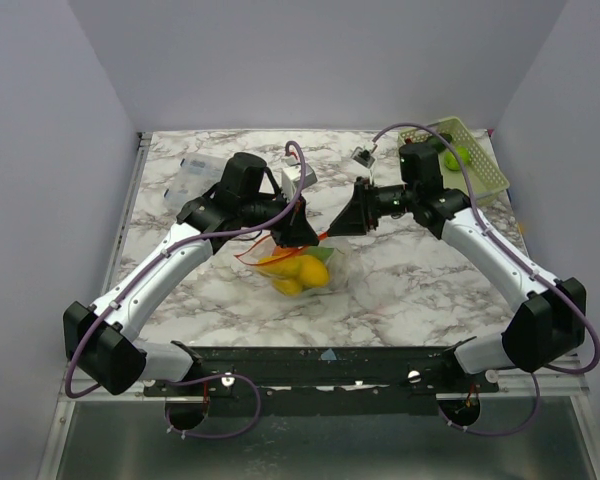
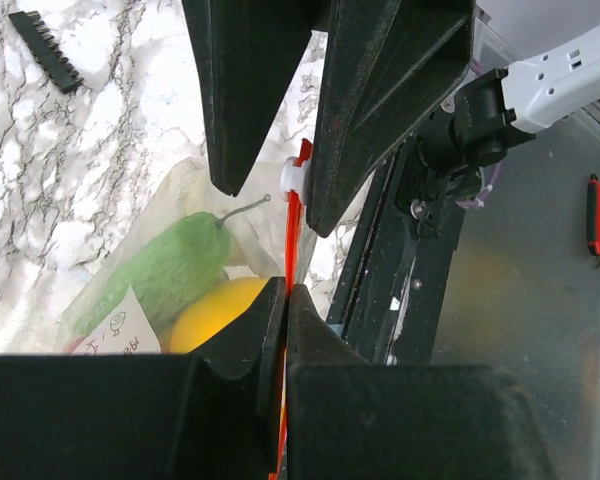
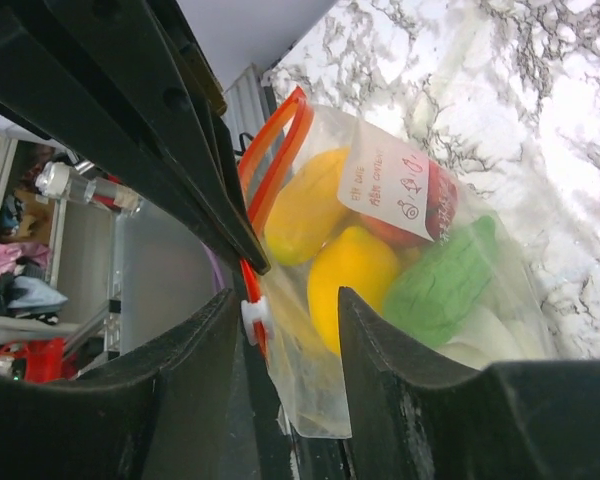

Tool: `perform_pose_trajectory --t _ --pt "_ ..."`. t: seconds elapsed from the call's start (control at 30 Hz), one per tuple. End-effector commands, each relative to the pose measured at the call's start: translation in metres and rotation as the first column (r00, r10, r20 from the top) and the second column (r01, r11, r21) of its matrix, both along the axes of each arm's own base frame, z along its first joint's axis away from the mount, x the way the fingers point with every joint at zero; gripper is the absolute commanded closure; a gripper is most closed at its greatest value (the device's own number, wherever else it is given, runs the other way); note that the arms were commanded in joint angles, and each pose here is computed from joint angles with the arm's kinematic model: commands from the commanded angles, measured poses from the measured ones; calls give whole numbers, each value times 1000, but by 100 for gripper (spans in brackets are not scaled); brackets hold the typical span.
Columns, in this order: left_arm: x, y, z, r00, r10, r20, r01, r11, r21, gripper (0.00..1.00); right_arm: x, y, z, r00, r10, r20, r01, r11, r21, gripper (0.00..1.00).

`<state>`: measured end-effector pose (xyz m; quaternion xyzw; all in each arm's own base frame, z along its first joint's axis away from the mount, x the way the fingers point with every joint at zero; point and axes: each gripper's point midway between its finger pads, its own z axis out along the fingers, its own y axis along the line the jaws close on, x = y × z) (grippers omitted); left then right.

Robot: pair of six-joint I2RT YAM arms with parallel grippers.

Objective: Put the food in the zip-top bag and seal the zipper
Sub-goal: Zip the zipper food storage bag at the center of the board.

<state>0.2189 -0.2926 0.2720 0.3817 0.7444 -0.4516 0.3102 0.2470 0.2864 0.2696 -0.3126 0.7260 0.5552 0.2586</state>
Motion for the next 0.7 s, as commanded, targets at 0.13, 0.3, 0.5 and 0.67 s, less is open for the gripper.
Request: perform_pose_trajectory --t 0.13,0.3,0.5,0.67 --pt "-7 -5 13 998 -57 36 58 997 -47 100 -3 -4 13 999 26 46 -24 999 -47 56" --pt "-7 -6 13 998 -65 25 66 996 -51 100 -4 -7 14 997 38 69 -34 997 -63 72" --pt "-8 -7 12 998 -68 16 69 996 -48 100 -6 -5 13 997 57 61 -54 997 -51 79" --pt "-8 -6 11 997 -70 13 70 996 -50 100 -8 -4 13 995 76 58 -74 997 -35 89"
